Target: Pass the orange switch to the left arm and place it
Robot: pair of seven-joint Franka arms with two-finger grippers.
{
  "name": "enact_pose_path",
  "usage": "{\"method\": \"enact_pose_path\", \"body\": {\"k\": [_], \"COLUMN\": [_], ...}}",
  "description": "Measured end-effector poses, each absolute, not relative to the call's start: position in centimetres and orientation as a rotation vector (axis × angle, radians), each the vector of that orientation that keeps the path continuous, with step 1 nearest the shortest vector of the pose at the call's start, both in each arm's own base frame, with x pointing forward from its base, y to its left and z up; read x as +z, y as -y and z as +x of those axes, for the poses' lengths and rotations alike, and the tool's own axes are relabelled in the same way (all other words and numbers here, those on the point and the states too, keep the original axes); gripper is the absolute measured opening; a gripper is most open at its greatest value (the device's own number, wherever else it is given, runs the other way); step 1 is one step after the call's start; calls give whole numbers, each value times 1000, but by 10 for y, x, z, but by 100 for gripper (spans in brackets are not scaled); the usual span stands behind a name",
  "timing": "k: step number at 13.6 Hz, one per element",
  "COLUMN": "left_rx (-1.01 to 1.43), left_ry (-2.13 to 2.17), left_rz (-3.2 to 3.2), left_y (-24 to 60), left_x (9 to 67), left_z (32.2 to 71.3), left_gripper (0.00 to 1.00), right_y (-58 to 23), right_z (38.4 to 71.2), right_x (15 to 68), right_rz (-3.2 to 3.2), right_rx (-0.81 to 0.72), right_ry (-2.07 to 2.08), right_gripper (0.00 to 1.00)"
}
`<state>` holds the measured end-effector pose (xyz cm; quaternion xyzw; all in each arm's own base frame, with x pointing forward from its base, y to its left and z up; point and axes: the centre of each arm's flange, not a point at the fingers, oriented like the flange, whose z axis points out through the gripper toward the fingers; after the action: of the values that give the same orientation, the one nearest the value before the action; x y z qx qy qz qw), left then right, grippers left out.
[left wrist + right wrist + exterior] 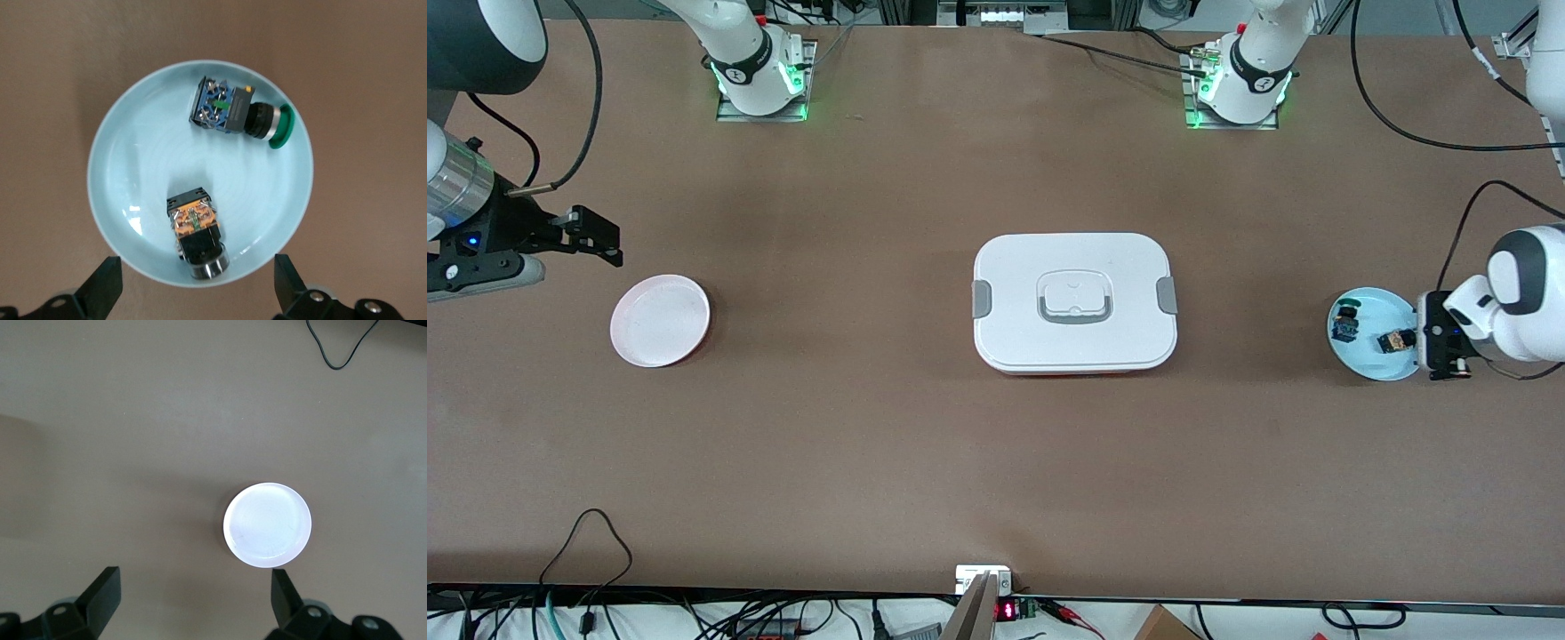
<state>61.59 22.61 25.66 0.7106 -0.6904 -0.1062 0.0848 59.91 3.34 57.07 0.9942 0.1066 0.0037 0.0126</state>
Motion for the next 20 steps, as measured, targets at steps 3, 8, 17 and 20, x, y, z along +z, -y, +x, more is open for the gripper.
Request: {"method": "enact_pose_path", "body": {"k": [3,8,17,20], "left_rx": [-423,-629,-609,-375], "left_ry": [1785,1151,443,226], "left_rz": [2269,2536,2946,3096], "left_y": [-208,-165,-58,-45], "left_x": [322,384,520,569], "left_z": [628,624,620,617], "left_gripper": [100,100,100,100], "right_y": [-34,-41,-50,-49], "right_z": [600,600,602,602], "right_x": [570,569,564,564], "right_rz": [3098,3096,3094,3094], "right_rx": [10,15,2,2], "right_ry": [-334,-352,-370,-368], "right_gripper": [100,100,100,100]}}
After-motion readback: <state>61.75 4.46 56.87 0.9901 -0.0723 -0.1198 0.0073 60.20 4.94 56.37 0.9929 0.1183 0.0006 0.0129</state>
